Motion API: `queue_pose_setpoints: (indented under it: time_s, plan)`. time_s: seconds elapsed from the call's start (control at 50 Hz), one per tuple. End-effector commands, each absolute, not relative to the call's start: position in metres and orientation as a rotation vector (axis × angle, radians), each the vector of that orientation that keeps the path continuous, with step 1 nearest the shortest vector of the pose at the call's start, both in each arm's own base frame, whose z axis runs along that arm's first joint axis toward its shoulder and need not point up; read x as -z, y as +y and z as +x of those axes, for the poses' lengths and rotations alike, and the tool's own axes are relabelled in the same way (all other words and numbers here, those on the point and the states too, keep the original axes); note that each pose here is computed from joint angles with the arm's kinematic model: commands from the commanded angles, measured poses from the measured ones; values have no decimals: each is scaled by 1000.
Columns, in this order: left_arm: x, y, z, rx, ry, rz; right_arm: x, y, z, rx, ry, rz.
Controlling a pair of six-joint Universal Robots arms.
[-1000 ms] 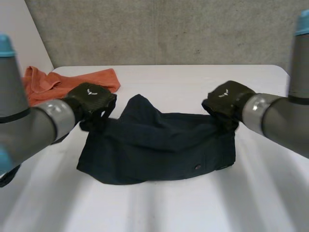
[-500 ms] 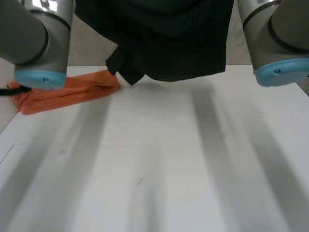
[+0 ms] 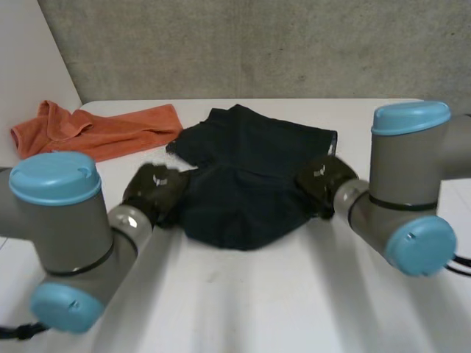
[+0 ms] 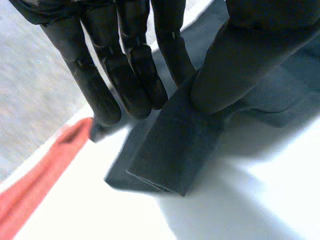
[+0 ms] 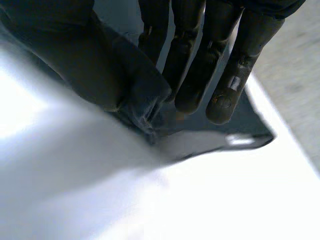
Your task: Fold the laundry.
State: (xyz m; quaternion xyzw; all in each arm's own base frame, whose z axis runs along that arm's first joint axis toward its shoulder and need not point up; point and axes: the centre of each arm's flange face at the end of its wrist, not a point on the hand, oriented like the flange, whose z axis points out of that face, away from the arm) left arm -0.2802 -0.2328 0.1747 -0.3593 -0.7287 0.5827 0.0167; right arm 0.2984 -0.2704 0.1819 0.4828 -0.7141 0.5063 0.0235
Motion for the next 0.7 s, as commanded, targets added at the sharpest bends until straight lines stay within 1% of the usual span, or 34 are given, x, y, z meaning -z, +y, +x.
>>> queue_pose_setpoints:
  time_s: [0.02,0.04,0.06,0.08,0.1,0.12,0.14,0.2,0.26,0.34,0.36,0.42,0.44,0.48,0.5,0.52,0.54,0.6,0.62,0.7]
  plan:
    - [-186,-175,-250,-1492,-2421,-1324,-202,-203,263,-1260,-2275,1725]
    - [-188,-167,-246,-1451,-2432,-1380,-203,-194,258,-1212,-2271,1767]
    - [-190,-150,-237,-1350,-2450,-1508,-205,-186,252,-1160,-2266,1806]
    - [-192,-141,-233,-1300,-2451,-1572,-206,-178,246,-1102,-2257,1844]
    - [-193,-133,-228,-1247,-2451,-1635,-207,-164,232,-989,-2249,1902]
    - [-195,-125,-224,-1203,-2447,-1683,-208,-158,226,-938,-2245,1929]
    - [-200,-110,-219,-1140,-2420,-1773,-209,-155,221,-909,-2247,1945]
    - [-213,-92,-218,-1152,-2342,-1845,-210,-153,210,-920,-2261,1938]
    - [-221,-95,-225,-1267,-2270,-1829,-210,-162,210,-1011,-2294,1894]
    - [-220,-125,-247,-1500,-2180,-1770,-214,-180,217,-1197,-2335,1764]
    - [-214,-144,-259,-1583,-2151,-1743,-215,-185,219,-1247,-2335,1729]
    - [-207,-171,-277,-1696,-2113,-1704,-211,-211,227,-1395,-2320,1601]
    - [-202,-189,-288,-1759,-2089,-1668,-208,-216,228,-1409,-2322,1574]
    - [-197,-207,-299,-1806,-2077,-1629,-204,-227,229,-1440,-2313,1521]
    - [-191,-225,-310,-1844,-2069,-1582,-201,-240,231,-1477,-2279,1460]
    - [-189,-232,-314,-1858,-2065,-1562,-200,-249,231,-1500,-2251,1413]
    - [-183,-249,-323,-1890,-2068,-1513,-200,-253,231,-1510,-2238,1397]
    - [-177,-270,-335,-1947,-2059,-1454,-198,-268,234,-1548,-2180,1332]
    - [-173,-285,-342,-1997,-2049,-1408,-195,-272,236,-1554,-2168,1321]
    - [-169,-315,-359,-2151,-1968,-1334,-183,-296,241,-1583,-2121,1253]
